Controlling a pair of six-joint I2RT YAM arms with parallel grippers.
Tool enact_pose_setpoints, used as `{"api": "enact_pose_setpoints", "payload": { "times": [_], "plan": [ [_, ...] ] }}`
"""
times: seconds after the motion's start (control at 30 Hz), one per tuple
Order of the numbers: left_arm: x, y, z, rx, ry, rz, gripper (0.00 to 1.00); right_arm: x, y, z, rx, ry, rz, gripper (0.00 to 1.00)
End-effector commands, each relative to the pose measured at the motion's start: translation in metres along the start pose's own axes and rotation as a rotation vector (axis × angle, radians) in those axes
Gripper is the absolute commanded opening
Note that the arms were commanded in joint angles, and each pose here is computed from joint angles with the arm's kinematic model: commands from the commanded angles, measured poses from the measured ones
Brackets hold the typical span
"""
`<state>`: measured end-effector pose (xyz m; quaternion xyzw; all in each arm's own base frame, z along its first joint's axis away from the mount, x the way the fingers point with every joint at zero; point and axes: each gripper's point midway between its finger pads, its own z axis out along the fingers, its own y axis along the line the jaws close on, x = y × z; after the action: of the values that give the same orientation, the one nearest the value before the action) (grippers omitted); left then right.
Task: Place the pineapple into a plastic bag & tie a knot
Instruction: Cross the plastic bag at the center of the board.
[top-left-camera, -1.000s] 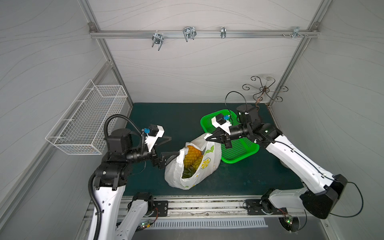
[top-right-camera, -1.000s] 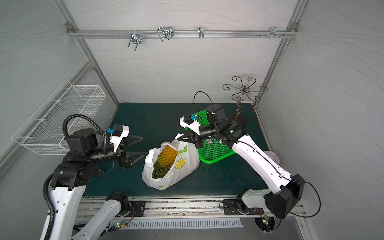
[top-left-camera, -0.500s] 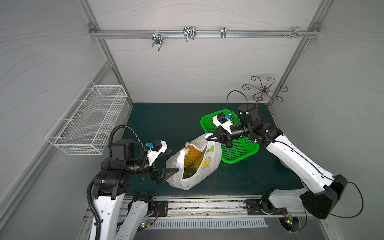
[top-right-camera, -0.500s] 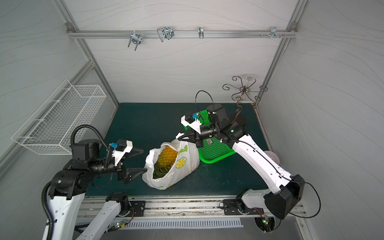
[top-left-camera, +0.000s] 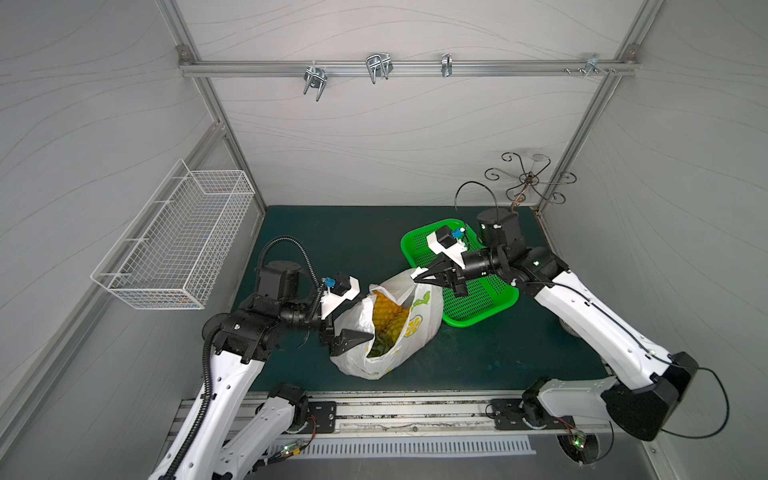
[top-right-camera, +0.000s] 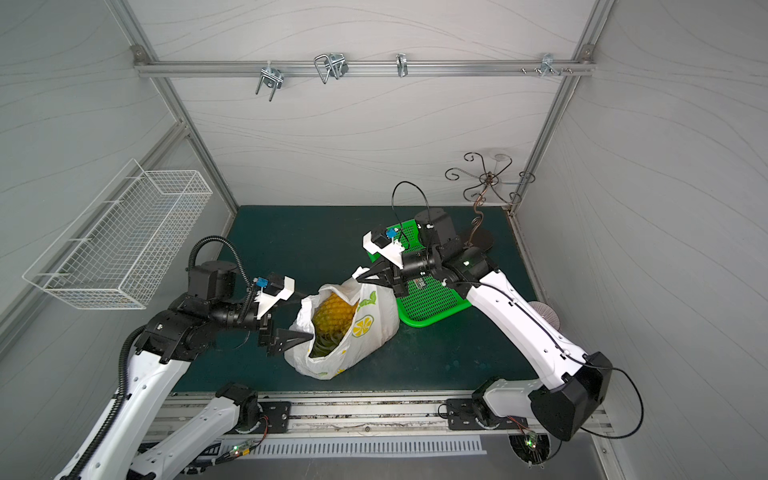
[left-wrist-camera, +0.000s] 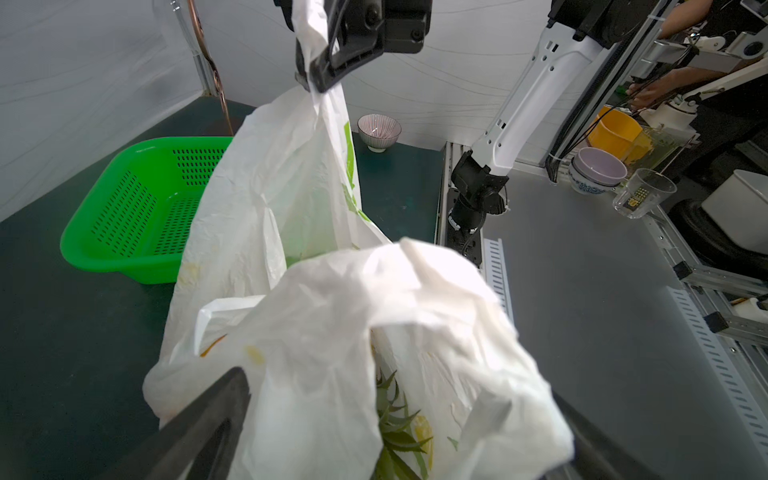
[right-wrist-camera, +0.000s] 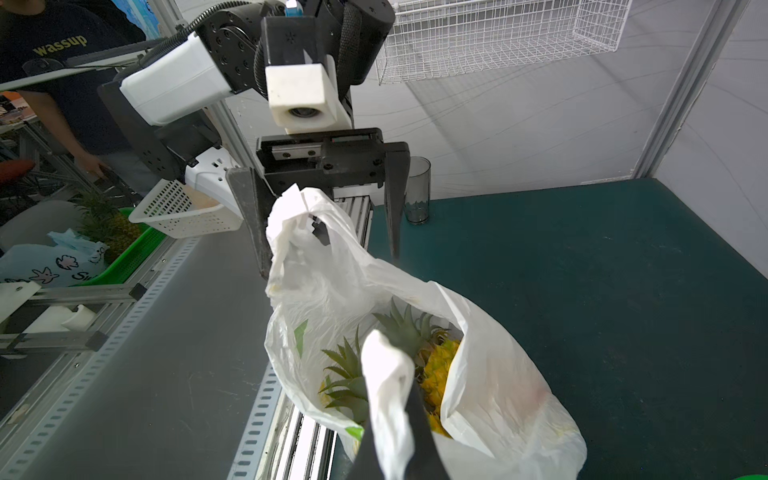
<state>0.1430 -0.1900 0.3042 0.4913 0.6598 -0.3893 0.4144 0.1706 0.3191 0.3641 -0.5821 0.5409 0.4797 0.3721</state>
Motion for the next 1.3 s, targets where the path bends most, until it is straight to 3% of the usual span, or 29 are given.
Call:
{"api": "enact_pose_setpoints", "payload": {
  "times": [0.0, 0.23, 0.33, 0.47, 0.6, 0.7, 0.77, 0.9, 1.03, 1.27],
  "plan": [
    [-0.013, 0.01, 0.002, -0.024, -0.036, 0.138, 0.99, -0.016, 0.011, -0.008, -0.018, -0.036, -0.043, 0.0],
    [-0.023, 0.016, 0.009, 0.022, -0.076, 0.177, 0.99, -0.018, 0.012, -0.009, -0.019, -0.036, -0.047, 0.0],
    [-0.028, 0.012, 0.01, 0.069, -0.11, 0.169, 0.86, -0.017, 0.011, -0.009, -0.014, -0.032, -0.045, 0.0],
    [-0.028, 0.008, 0.012, 0.107, -0.13, 0.14, 0.54, -0.017, 0.011, -0.01, -0.003, -0.031, -0.05, 0.0],
    [-0.029, 0.007, 0.011, 0.11, -0.14, 0.111, 0.02, -0.018, 0.013, -0.013, 0.008, -0.032, -0.06, 0.0],
    [-0.036, 0.016, 0.01, 0.051, -0.159, 0.063, 0.0, -0.02, 0.017, -0.016, 0.018, -0.031, -0.073, 0.0],
    [-0.044, 0.034, 0.007, -0.057, -0.19, -0.008, 0.0, -0.023, 0.02, -0.018, 0.027, -0.03, -0.085, 0.0],
    [-0.058, 0.051, -0.002, -0.179, -0.249, -0.141, 0.0, -0.023, 0.049, -0.006, -0.021, 0.017, -0.173, 0.0],
    [-0.051, 0.041, 0.004, -0.095, -0.194, -0.2, 0.0, -0.02, 0.068, 0.018, -0.091, 0.016, -0.202, 0.0],
    [-0.051, 0.016, 0.009, 0.113, -0.118, -0.286, 0.0, 0.001, 0.06, 0.047, -0.102, 0.051, -0.201, 0.0]
  ]
}}
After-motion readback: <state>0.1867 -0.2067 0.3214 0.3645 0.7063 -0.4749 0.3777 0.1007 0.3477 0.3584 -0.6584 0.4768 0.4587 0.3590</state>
